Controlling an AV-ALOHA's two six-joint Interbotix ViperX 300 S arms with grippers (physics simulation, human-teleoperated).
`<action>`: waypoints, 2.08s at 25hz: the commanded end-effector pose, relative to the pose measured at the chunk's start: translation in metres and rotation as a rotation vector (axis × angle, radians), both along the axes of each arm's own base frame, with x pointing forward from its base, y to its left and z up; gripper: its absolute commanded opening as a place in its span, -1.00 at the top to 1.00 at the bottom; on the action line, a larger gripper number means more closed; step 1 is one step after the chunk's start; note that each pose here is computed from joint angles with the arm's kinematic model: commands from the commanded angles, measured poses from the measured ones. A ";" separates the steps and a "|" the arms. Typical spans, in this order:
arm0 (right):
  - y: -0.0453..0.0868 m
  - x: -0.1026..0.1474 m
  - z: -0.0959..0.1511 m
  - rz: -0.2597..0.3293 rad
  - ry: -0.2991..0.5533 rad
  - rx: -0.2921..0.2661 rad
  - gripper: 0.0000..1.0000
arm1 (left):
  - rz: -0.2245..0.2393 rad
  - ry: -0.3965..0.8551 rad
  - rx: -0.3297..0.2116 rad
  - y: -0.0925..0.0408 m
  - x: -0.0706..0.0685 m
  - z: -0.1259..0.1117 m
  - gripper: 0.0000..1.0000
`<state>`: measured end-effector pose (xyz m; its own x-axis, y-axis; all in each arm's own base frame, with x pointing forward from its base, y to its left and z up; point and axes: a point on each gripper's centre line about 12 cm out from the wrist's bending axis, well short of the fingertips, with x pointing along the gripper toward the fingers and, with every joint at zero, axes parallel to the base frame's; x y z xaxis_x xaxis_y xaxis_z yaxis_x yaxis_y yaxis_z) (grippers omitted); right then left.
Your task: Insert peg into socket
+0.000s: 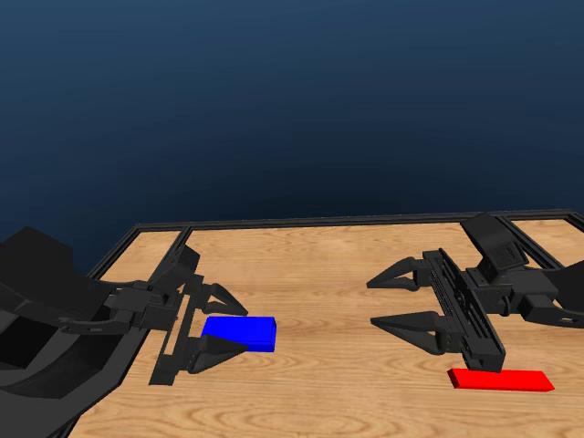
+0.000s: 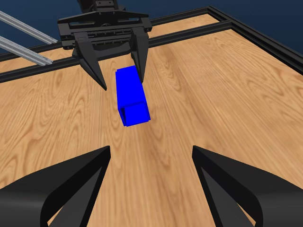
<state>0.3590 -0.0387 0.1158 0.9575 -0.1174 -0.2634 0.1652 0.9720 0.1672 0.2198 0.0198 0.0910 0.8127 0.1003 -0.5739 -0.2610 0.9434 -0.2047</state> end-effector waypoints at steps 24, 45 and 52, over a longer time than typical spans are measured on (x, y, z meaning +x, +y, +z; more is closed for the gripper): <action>0.065 -0.135 -0.050 -0.012 0.379 0.183 -1.00 | -0.158 0.057 0.084 -0.028 0.060 0.015 1.00; 0.077 -0.039 0.016 0.080 0.187 -0.095 1.00 | -0.184 0.003 -0.045 -0.059 0.067 0.049 1.00; 0.088 0.016 0.040 0.195 0.201 -0.157 1.00 | -0.227 -0.002 -0.030 -0.064 0.062 0.060 1.00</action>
